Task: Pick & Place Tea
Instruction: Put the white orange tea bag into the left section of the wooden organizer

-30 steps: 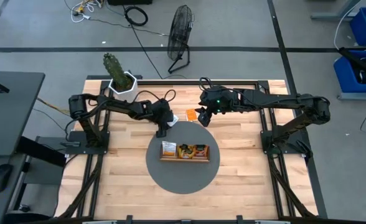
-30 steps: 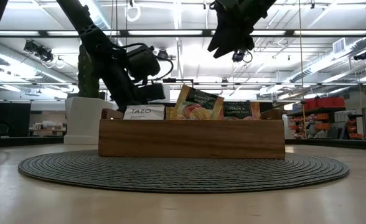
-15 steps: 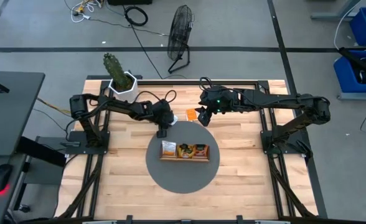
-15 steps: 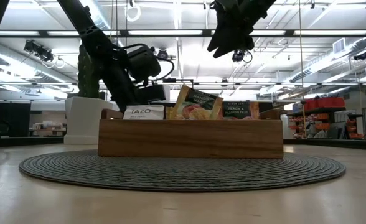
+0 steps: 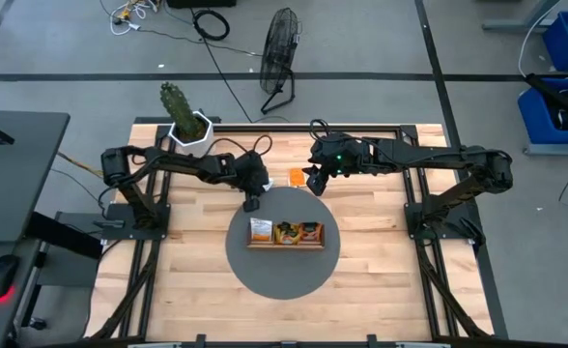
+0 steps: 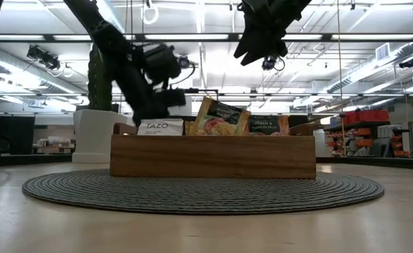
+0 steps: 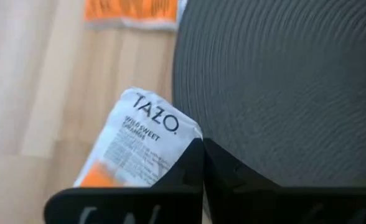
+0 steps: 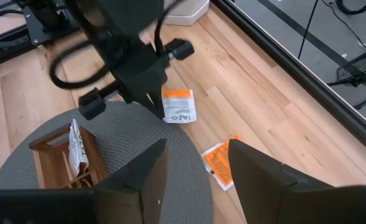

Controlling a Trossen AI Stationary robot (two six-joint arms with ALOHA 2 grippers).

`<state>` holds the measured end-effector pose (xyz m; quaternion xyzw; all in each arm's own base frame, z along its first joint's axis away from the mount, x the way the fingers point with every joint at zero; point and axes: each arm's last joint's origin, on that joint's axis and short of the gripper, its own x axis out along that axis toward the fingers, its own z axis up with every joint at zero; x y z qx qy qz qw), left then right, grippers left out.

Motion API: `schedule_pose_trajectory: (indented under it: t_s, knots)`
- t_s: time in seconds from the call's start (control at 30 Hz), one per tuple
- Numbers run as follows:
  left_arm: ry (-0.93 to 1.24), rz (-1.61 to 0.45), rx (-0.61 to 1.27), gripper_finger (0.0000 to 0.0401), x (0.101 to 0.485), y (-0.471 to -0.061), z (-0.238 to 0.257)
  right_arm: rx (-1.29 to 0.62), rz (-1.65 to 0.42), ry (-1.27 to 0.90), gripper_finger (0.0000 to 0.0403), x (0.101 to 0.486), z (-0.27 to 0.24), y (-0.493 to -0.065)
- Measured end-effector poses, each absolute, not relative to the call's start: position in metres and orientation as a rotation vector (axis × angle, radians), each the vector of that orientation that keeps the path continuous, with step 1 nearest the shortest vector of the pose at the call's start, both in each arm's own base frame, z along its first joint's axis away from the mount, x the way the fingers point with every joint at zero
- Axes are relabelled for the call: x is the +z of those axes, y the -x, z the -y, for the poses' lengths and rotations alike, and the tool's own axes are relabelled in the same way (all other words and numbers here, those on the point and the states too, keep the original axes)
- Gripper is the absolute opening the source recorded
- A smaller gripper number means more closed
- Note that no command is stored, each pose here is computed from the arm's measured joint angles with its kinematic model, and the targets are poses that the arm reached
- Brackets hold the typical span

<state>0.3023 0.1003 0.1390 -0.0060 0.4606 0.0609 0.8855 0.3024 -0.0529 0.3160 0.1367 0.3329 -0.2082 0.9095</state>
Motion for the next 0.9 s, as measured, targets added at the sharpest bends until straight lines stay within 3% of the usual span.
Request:
schedule_pose_trajectory:
  t_s: [0.43,0.9]
  knots:
    - [0.041,-0.724,0.055,0.0001,0.239,-0.31,-0.1,-0.388,-0.699,-0.228,0.0176,0.316,0.05,-0.303]
    - [0.138,-0.387,-0.041,0.0001,0.35,-0.265,-0.095,-0.301,-0.623,-0.085,0.0176,0.324,0.029,-0.311]
